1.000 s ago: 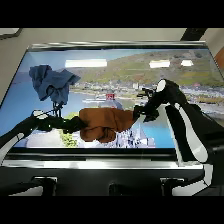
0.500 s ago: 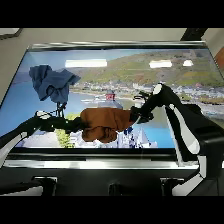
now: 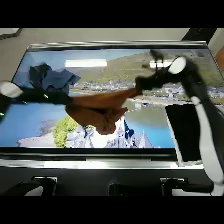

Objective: Fold the shirts.

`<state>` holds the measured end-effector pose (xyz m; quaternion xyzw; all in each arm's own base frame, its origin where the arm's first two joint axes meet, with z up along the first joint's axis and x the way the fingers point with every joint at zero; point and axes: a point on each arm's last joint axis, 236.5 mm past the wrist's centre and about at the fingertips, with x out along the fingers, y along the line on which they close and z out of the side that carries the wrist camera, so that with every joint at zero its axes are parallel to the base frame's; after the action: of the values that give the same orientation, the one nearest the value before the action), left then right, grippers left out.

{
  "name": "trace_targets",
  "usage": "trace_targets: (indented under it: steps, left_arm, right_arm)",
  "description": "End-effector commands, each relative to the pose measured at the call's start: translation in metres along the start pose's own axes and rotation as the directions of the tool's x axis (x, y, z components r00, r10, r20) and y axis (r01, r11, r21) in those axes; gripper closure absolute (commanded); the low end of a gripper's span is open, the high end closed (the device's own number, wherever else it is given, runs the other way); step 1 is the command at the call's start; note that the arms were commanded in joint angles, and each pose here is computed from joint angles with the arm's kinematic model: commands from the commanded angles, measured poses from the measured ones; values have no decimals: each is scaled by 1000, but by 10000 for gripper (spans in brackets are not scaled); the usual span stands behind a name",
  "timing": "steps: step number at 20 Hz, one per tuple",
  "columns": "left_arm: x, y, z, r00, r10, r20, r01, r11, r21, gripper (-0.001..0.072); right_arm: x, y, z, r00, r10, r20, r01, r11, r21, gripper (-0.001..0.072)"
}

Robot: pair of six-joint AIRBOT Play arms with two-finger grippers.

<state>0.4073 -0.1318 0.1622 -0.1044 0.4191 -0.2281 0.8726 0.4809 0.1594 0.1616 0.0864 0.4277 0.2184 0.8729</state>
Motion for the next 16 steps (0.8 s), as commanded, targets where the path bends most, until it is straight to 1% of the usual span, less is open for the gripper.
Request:
trace_targets:
  steps: [1,3,5,7,9,10,11,12,13,14,15,16]
  left_arm:
    - [-188,-63,104,892,80,444,-178,967,182,677]
    - [-284,-115,119,777,2,629,-171,963,208,677]
    - [-343,-157,109,695,-95,713,-142,954,266,678]
    - [-376,-179,101,629,-156,761,-122,948,295,678]
    - [-391,-185,102,586,-169,792,-122,948,293,678]
    - [-390,-182,103,588,-161,793,-129,949,288,677]
    - [-381,-177,106,605,-146,783,-132,951,280,677]
    - [-363,-166,109,642,-118,758,-150,950,275,677]
    - [-337,-148,112,693,-71,718,-183,945,270,677]
    - [-306,-128,113,749,-20,662,-208,942,264,677]
    - [-267,-103,113,810,32,586,-227,938,261,677]
    - [-227,-83,113,855,62,514,-231,934,272,677]
  right_arm:
    - [-193,57,93,861,-20,508,126,977,-174,681]
    - [-277,91,88,770,29,638,130,971,-202,681]
    - [-334,114,73,702,66,709,107,975,-196,681]
    - [-373,128,61,647,90,757,82,979,-186,681]
    - [-389,134,52,629,100,771,51,984,-169,681]
    - [-387,133,49,642,95,761,42,986,-159,681]
    - [-377,127,42,680,72,730,49,988,-143,681]
    - [-360,116,33,736,29,677,62,992,-111,681]
    - [-335,98,20,808,-37,588,92,994,-64,681]
    - [-304,78,0,886,-105,451,131,991,-27,681]
    - [-273,58,-27,948,-166,273,173,985,-2,681]
    - [-242,41,-57,977,-202,73,201,979,28,681]
